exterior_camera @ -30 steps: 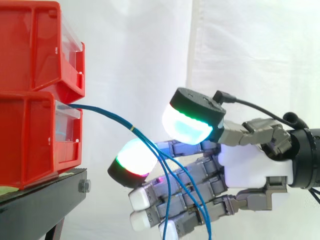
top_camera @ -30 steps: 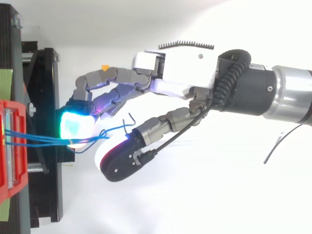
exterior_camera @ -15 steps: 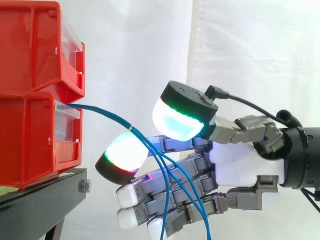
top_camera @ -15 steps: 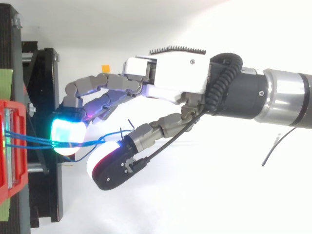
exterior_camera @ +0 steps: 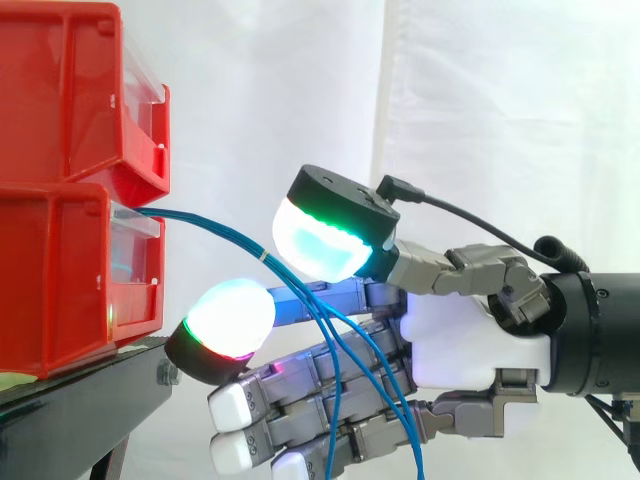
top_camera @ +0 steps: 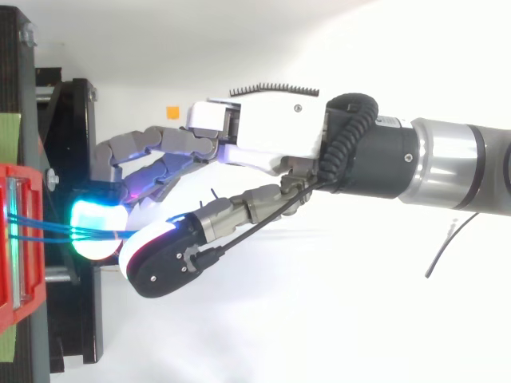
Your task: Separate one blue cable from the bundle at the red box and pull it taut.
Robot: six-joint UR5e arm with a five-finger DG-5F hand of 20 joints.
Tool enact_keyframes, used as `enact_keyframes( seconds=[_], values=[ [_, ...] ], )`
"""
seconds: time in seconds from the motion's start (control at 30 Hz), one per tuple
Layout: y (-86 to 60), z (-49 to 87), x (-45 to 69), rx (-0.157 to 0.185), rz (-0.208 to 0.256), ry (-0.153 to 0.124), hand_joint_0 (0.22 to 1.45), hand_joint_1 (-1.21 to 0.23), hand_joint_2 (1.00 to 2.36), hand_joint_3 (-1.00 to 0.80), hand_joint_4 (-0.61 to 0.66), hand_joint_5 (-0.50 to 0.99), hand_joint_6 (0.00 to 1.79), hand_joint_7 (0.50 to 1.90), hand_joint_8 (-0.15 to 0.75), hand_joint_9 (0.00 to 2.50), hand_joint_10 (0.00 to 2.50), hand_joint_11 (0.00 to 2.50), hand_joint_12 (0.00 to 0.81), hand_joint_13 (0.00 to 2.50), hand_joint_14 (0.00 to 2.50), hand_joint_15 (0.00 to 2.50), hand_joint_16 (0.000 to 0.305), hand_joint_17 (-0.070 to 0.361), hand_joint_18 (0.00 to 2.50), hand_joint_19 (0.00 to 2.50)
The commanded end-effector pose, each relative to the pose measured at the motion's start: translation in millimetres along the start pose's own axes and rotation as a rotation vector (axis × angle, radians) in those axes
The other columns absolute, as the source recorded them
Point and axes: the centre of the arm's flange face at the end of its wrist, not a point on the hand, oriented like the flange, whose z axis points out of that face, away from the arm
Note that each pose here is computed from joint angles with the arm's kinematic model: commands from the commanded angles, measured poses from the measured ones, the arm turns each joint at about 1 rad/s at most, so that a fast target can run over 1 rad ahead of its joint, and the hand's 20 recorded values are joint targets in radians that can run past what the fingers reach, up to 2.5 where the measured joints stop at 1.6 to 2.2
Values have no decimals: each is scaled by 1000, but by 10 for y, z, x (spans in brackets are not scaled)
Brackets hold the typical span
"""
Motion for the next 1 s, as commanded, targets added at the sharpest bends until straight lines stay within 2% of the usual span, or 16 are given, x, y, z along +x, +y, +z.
enact_keyframes(
  seconds=[0.0, 0.3, 0.4, 0.7, 0.97],
  values=[
    [13, 8, 8, -3, 1, 6, 530, -556, 1000, -500, 127, -158, 501, 1187, 278, 641, 16, 592, 362, 565, 18, 470, 52, 117, 509, 645],
    [48, 25, 58, -17, -19, 54, 542, -621, 1000, -500, 131, -141, 501, 1261, 281, 662, 18, 608, 361, 593, 18, 488, 52, 116, 537, 656],
    [56, 29, 61, -18, -18, 57, 552, -614, 1000, -500, 127, -136, 507, 1301, 280, 670, 18, 614, 360, 606, 21, 494, 51, 115, 551, 665],
    [49, 27, 19, -21, -19, 67, 554, -565, 1000, -500, 129, -136, 536, 1259, 285, 700, 17, 633, 361, 638, 19, 518, 51, 115, 570, 680],
    [47, 32, -107, -23, -30, 56, 553, -562, 1000, -500, 128, -133, 500, 1299, 284, 701, 19, 626, 360, 645, 19, 525, 52, 116, 579, 690]
  ],
)
